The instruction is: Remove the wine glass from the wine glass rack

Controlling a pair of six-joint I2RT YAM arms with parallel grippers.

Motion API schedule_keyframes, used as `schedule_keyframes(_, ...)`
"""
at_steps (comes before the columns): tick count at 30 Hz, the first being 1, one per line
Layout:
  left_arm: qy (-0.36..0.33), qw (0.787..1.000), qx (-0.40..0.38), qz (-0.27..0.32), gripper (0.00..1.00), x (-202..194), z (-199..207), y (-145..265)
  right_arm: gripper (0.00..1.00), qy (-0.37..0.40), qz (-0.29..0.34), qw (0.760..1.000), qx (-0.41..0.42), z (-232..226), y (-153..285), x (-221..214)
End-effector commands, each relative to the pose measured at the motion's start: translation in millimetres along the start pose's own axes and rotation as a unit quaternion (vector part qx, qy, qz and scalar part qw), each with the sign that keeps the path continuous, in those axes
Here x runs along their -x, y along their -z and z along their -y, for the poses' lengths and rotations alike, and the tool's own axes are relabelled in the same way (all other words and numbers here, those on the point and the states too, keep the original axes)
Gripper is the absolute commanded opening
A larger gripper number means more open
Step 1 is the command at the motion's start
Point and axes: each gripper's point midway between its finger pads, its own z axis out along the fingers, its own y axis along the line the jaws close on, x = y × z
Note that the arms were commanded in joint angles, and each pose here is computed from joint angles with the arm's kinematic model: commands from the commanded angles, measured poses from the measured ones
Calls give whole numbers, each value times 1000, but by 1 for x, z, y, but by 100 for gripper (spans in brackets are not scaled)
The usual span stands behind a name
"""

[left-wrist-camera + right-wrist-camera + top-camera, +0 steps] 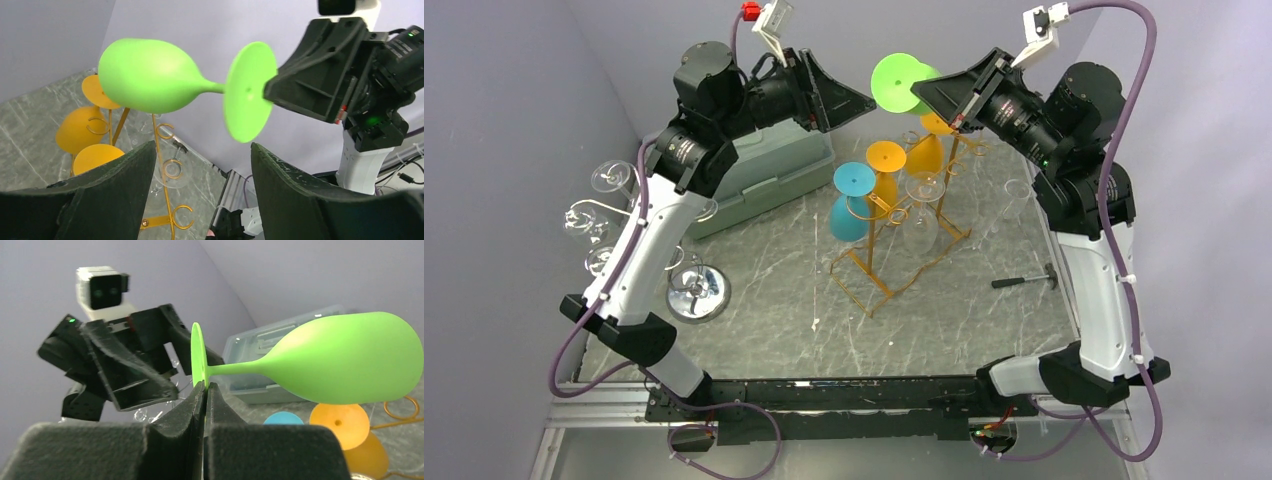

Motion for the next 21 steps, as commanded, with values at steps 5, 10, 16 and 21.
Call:
schedule_keyframes(5,14,997,-68,27,71,24,25,11,0,38,22,996,79,-36,-5,13)
schedule_keyframes(10,28,995,-95,25,67,25,31,11,0,38,15,995,90,-38,-12,11)
schedule_keyframes(16,42,994,-103,20,58,21,29,8,0,45,7,992,119,-45,-13,6)
schedule_keyframes(21,51,992,-111,20,43,21,32,10,0,51,-1,989,141,-49,-14,1)
